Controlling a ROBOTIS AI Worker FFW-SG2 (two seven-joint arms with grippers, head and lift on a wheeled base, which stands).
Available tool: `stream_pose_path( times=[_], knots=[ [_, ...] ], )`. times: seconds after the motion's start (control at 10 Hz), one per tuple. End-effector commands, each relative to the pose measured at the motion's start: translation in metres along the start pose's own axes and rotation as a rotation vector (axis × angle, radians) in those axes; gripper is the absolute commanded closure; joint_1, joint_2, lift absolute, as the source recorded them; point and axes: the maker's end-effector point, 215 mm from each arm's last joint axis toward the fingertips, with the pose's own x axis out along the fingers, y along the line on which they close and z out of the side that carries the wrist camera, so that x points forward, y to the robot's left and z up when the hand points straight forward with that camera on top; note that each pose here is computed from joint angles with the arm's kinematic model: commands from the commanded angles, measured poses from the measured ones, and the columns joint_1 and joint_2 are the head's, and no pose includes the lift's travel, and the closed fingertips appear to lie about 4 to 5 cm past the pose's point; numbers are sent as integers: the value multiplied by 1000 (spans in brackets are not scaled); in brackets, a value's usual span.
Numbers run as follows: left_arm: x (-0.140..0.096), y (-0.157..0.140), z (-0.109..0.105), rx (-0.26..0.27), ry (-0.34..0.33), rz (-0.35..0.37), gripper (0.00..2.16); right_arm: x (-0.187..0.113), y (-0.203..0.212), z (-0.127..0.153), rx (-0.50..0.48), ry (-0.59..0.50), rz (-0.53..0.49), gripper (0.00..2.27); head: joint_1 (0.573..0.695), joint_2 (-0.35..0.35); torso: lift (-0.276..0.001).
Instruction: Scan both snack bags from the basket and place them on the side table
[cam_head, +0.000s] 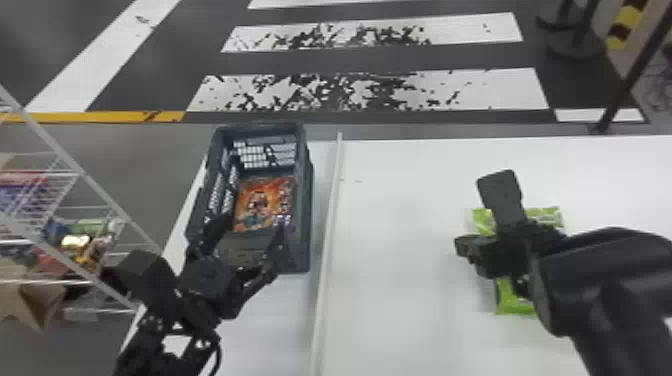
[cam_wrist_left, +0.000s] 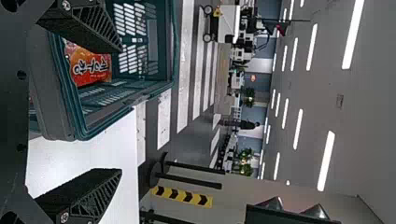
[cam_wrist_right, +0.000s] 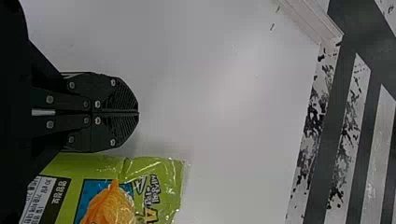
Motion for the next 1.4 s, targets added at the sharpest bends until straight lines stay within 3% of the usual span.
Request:
stream_pose_path(
  times=[0.0,0.6,1.3],
  knots=[
    [2,-2,-1,-3,1,-4,87,-9,3,-8,10,5,5,2260,695,167,-75],
    [2,-3,-1,1,3,-7,87,-10,-31,-27,21,31,-46,2260,695,139,-75],
    [0,-5,2,6,0,-13,87,-5,-54,-13,34,20,-75,2260,695,93,-75]
  ],
)
